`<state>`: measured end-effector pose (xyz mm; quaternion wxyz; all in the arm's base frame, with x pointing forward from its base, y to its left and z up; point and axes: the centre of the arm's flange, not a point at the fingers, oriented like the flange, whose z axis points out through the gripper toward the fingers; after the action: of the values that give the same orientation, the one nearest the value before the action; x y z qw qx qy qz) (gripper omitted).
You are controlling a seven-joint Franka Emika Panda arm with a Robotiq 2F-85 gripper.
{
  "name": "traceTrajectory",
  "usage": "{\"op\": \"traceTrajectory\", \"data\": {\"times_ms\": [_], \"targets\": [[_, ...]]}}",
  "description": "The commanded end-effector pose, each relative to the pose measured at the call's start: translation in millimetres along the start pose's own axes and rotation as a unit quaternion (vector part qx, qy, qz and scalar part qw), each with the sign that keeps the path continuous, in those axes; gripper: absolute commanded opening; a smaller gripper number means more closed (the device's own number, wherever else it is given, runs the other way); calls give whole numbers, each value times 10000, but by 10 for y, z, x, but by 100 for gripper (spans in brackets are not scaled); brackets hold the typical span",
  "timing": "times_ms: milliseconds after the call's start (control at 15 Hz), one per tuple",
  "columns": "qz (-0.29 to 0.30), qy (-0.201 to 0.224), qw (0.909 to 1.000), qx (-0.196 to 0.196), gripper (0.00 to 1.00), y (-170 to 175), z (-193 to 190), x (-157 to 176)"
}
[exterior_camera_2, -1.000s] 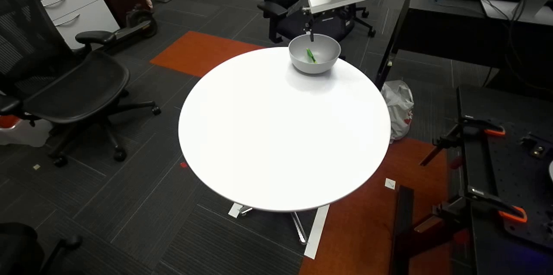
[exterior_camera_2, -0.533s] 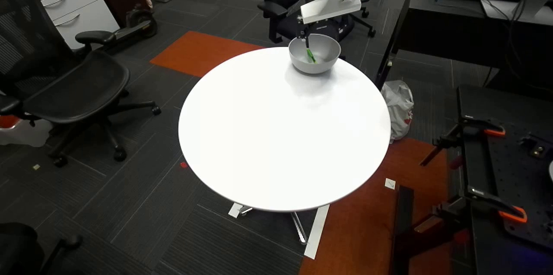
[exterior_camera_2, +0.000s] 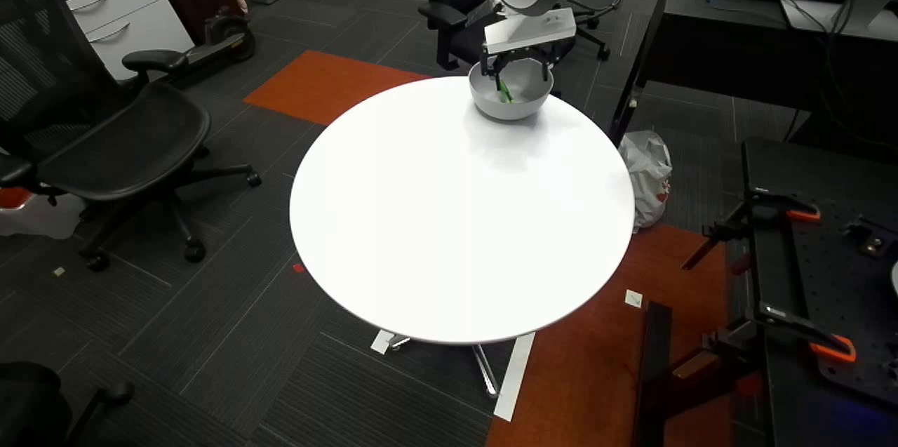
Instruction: Put the pen on the table
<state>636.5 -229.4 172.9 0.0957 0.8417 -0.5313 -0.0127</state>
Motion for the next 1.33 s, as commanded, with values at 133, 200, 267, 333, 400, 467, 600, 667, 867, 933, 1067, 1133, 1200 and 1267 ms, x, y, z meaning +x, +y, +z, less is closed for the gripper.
{"op": "traceTrajectory", "data": {"times_ms": [133,200,267,333,400,467,600,667,867,933,1067,1133,1200,1267], "targets": [[187,-68,9997,112,100,-64,159,155],[194,-68,9997,110,100,-75,173,163],[205,-66,9997,108,100,-87,189,170],[206,-68,9997,114,100,-99,197,176],[192,-50,9997,122,75,-115,200,181],[189,-39,9997,123,74,-129,202,185],[180,-24,9998,123,58,-156,199,194],[173,-15,9998,126,49,-170,193,199],[163,9,9998,136,27,-207,186,213],[158,17,9998,139,19,-220,185,215],[148,25,9998,141,5,-241,188,216],[140,29,9998,139,0,-254,190,214],[132,33,9998,135,0,-263,188,209],[128,38,9998,134,0,-265,170,201]]}}
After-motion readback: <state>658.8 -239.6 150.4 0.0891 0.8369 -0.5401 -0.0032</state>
